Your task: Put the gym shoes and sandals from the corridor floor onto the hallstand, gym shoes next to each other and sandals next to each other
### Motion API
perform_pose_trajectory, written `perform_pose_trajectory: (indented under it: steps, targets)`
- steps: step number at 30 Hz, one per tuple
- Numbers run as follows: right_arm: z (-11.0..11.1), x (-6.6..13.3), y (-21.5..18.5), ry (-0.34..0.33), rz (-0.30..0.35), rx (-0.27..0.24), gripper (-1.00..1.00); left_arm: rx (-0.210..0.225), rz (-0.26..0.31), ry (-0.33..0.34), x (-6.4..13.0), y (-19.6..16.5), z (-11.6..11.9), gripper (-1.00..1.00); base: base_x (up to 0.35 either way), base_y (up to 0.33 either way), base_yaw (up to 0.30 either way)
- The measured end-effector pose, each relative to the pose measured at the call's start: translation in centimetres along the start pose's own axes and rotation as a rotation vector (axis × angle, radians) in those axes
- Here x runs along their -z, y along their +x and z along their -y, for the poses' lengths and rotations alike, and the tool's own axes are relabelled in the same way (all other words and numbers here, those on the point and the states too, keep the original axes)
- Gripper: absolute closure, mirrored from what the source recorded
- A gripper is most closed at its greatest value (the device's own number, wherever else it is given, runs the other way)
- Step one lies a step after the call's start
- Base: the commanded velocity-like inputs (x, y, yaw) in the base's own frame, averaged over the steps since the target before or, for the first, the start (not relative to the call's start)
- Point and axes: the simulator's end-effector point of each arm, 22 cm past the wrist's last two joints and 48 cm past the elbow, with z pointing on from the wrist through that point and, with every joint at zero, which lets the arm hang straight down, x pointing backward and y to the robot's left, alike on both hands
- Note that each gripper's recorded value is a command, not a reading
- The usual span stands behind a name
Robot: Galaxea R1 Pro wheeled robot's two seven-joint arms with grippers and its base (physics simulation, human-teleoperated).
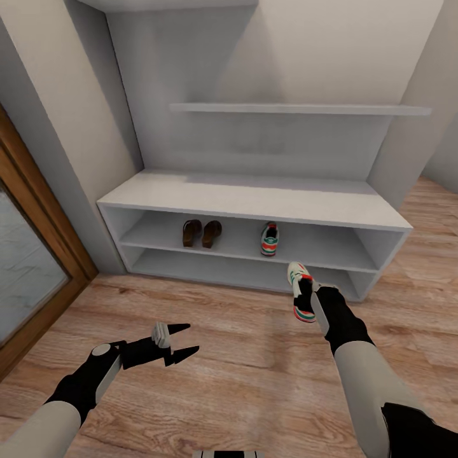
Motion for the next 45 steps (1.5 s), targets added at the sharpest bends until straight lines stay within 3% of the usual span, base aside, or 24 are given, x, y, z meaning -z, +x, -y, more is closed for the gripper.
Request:
perform_pose_trajectory:
  steps: [14,33,45]
  targets:
    - [0.11,0.03,-0.10,0.000,0.002,-0.001,1.00,0.000,0.000,-0.001,-0.01,0.00,0.00,-1.00,0.142,0.000,0.000]
    - [0.09,0.06,-0.11,0.000,0.002,-0.001,1.00,-0.001,0.000,0.002,-0.14,-0.01,0.13,-1.00,0.337,-0.001,0.000]
    - [0.08,0.06,-0.10,0.000,0.002,-0.002,1.00,0.000,0.000,0.008,-0.47,0.01,0.38,-1.00,0.299,-0.190,0.000]
